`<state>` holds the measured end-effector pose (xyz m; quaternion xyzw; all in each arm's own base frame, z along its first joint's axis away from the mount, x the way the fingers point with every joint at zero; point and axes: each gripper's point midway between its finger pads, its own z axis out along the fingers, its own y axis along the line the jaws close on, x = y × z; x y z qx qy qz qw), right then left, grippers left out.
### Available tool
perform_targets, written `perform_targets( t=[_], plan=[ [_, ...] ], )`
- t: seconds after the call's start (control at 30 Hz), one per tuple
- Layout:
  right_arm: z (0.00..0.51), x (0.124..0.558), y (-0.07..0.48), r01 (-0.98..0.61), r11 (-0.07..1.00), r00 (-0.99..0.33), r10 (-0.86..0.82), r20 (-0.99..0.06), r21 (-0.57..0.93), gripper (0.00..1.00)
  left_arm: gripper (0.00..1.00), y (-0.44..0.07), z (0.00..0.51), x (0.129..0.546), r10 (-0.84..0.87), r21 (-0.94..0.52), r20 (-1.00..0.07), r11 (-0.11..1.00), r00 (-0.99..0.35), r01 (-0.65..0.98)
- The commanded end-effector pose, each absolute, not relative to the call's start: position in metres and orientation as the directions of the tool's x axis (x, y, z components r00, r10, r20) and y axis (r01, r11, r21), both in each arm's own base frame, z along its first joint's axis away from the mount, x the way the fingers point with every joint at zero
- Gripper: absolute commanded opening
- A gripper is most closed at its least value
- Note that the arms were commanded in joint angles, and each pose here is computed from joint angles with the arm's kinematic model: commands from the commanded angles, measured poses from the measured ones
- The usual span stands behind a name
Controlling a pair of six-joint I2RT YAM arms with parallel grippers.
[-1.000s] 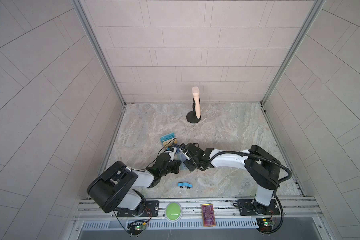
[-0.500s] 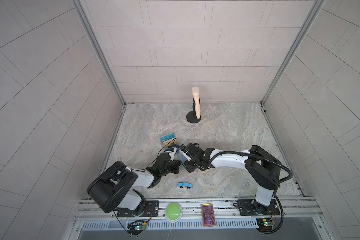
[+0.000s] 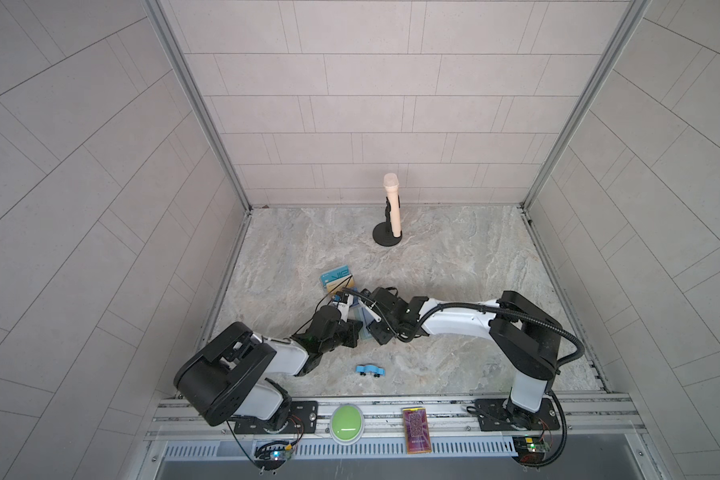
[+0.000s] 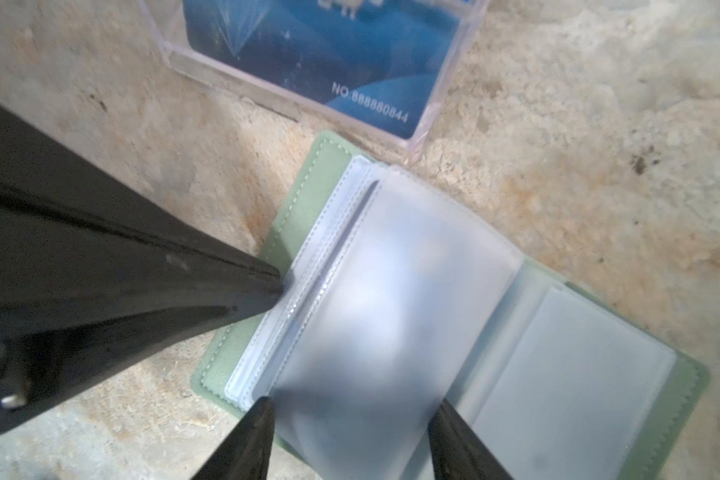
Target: Take the credit cards out of the card holder
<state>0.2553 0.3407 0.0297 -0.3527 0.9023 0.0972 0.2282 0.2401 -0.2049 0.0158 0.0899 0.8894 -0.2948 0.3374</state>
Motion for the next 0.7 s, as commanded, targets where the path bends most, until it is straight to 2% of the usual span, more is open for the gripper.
perform_targets(
  t=[0.0, 0.27, 0.67],
  plan=[
    [0.017, 0.259, 0.319, -0.651, 0.754, -0.660, -0.618, -0.428, -0.085, 0.59, 0.00, -0.189, -0.014, 0.222, 0.021, -0.413, -0.574, 0.856, -0.818, 0.311],
    [0.028, 0.267, 0.312, -0.610, 0.782, -0.664, -0.592, -0.458, -0.127, 0.53, 0.00, -0.189, -0.014, 0.222, 0.027, -0.408, -0.573, 0.858, -0.819, 0.313],
    [0.034, 0.271, 0.306, -0.581, 0.804, -0.677, -0.565, -0.472, -0.127, 0.38, 0.00, -0.188, -0.015, 0.221, 0.028, -0.407, -0.572, 0.858, -0.820, 0.313]
  ],
)
